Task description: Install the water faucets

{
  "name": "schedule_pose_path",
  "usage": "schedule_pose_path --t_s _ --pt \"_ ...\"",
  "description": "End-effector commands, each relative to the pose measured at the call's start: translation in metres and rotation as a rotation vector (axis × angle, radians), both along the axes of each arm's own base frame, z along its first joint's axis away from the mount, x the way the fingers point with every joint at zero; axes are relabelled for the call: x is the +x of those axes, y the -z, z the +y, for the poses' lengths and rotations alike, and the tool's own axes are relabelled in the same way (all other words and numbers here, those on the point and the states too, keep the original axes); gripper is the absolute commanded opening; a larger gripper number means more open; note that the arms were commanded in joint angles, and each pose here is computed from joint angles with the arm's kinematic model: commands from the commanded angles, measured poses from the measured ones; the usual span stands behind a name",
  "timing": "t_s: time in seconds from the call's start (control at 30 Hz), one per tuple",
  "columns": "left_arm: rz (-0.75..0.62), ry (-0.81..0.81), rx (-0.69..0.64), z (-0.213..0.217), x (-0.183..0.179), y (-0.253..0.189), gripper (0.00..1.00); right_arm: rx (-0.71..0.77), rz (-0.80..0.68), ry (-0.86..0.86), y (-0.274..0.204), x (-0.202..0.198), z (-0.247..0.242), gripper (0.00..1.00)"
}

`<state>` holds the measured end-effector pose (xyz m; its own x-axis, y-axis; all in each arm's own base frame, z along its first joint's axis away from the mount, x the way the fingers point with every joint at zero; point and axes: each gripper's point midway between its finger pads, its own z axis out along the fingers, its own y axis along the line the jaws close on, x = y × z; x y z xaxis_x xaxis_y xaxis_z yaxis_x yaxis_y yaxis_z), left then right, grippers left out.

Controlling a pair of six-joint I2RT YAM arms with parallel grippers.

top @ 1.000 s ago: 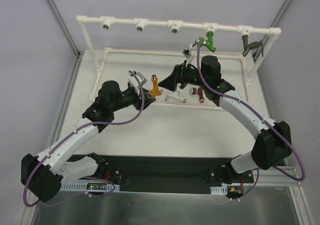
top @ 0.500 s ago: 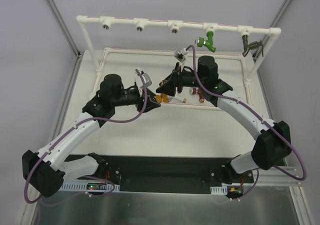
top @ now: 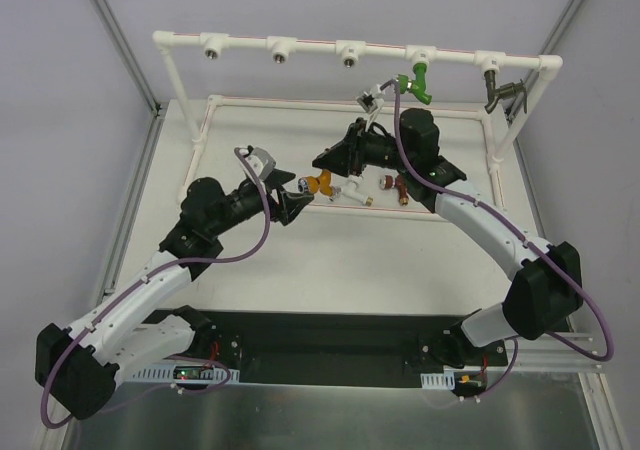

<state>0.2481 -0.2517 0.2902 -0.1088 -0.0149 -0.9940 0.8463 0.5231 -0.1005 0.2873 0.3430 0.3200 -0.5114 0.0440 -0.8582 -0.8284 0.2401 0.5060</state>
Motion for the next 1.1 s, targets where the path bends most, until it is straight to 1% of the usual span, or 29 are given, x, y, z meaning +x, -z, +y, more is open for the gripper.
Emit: schedule_pose_path --t_s 0.0,0.03,0.1,0.13,0.17,0.23,0.27,0.43,0.57,0.67,0.7,0.77,0.93,1.07 --pt "-0.081 -0.218 -0.291 0.021 0.028 -0.044 0.71 0.155 -0.002 0.18 -0.054 0.021 -0.007 0.02" --pt "-0.085 -0.214 -0.317 0.02 0.028 -0.049 0.74 0.17 0.04 0.21 -0.054 0.023 -0.008 0.02" --pt "-0.076 -0.208 -0.334 0.016 0.032 -0.046 0.79 0.194 0.071 0.292 -0.056 0.032 -0.015 0.02" --pt "-0.09 -0.199 -0.377 0.015 0.031 -0.054 0.82 0.215 0.106 0.319 -0.057 0.034 -0.017 0.02" --pt "-0.096 -0.193 -0.397 0.013 0.031 -0.056 0.83 0.231 0.125 0.368 -0.058 0.04 -0.021 0.02" --pt "-0.078 -0.206 -0.417 0.011 0.036 -0.048 0.84 0.257 0.151 0.403 -0.06 0.041 -0.025 0.02" --pt "-0.095 -0.193 -0.446 0.009 0.036 -0.054 0.84 0.276 0.175 0.428 -0.062 0.043 -0.027 0.02" --pt "-0.026 -0.117 -0.485 -0.013 0.039 -0.049 0.84 0.314 0.194 0.474 -0.065 0.041 -0.031 0.02" --pt "-0.004 -0.079 -0.518 -0.025 0.042 -0.052 0.82 0.335 0.202 0.486 -0.067 0.038 -0.031 0.02" --pt "0.02 -0.046 -0.539 -0.036 0.047 -0.053 0.79 0.35 0.225 0.482 -0.068 0.038 -0.03 0.02" --pt "0.017 -0.026 -0.565 -0.037 0.046 -0.061 0.77 0.355 0.231 0.482 -0.068 0.037 -0.03 0.02" --pt "0.032 -0.013 -0.573 -0.042 0.049 -0.059 0.75 0.36 0.233 0.485 -0.068 0.037 -0.03 0.02" --pt "0.062 0.04 -0.6 -0.054 0.047 -0.063 0.64 0.371 0.23 0.499 -0.069 0.036 -0.033 0.02" --pt "0.085 0.049 -0.599 -0.061 0.049 -0.057 0.61 0.378 0.236 0.496 -0.069 0.036 -0.033 0.02"
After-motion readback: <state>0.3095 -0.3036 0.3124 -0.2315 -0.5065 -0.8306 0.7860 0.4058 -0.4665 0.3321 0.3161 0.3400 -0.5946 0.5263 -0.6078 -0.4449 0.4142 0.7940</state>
